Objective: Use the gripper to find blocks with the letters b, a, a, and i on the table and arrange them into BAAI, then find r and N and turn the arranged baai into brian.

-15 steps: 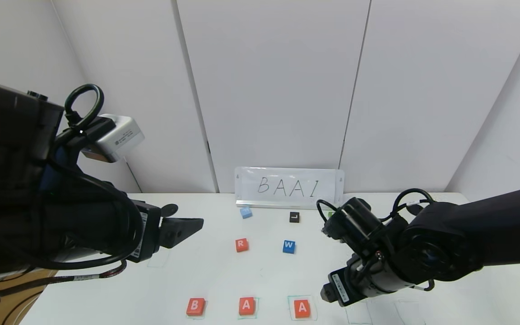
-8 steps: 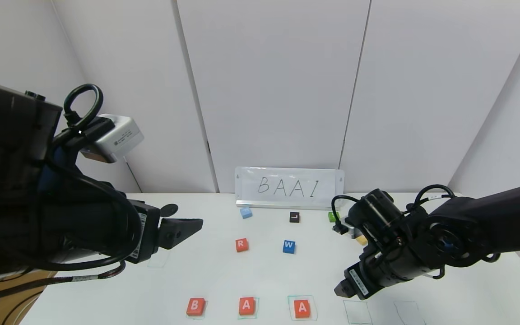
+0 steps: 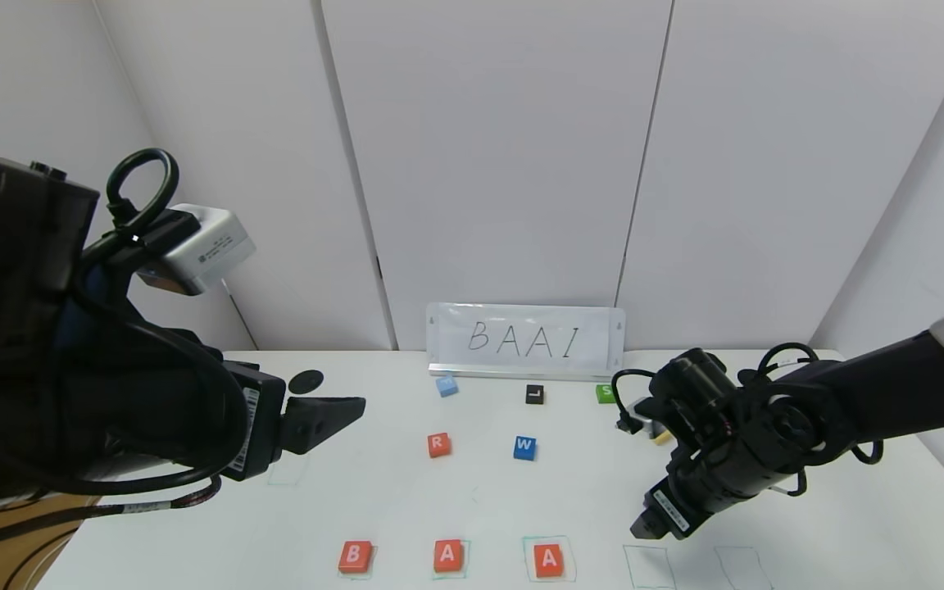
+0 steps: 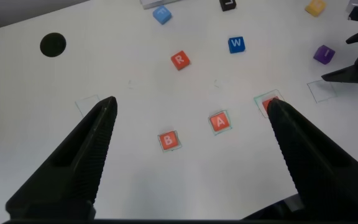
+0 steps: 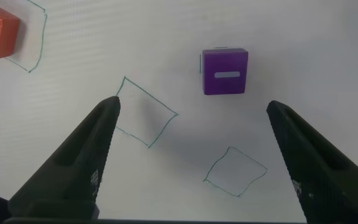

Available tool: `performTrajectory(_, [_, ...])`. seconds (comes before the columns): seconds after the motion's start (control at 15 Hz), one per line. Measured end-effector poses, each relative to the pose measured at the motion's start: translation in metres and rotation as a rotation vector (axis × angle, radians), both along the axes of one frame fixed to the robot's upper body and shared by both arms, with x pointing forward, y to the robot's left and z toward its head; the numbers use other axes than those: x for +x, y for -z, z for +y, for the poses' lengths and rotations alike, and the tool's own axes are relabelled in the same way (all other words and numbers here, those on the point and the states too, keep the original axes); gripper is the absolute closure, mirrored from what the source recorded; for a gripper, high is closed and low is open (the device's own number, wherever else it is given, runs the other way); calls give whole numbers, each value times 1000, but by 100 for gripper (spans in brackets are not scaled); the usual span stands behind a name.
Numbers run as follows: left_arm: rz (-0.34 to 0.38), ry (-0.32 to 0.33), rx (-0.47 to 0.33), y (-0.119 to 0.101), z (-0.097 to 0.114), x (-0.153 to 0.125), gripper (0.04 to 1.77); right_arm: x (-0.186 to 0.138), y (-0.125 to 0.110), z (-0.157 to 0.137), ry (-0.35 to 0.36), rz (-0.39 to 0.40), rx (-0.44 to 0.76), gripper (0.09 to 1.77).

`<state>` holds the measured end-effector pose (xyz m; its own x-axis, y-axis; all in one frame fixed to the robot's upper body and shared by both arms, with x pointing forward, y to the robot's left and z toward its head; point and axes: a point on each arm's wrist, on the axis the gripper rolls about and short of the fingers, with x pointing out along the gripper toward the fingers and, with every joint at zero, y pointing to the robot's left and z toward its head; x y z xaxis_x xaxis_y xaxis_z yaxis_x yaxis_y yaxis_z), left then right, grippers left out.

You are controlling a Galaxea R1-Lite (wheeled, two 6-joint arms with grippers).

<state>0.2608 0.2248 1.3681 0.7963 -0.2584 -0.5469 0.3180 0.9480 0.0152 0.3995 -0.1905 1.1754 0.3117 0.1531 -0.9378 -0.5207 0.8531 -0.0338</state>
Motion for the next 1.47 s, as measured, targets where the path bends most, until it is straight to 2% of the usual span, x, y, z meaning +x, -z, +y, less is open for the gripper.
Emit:
performTrajectory(0.53, [-1,13,19,3,-5,-4,9,14,25,-5,-20,21,-34,16])
performTrajectory(1.13, [2,17,22,4,-6,-4,9,20,29,-4,-50,21,-42,15])
performTrajectory(1.47, [4,17,23,5,-7,-4,9,24,30,-4,-49,-12,-26,15])
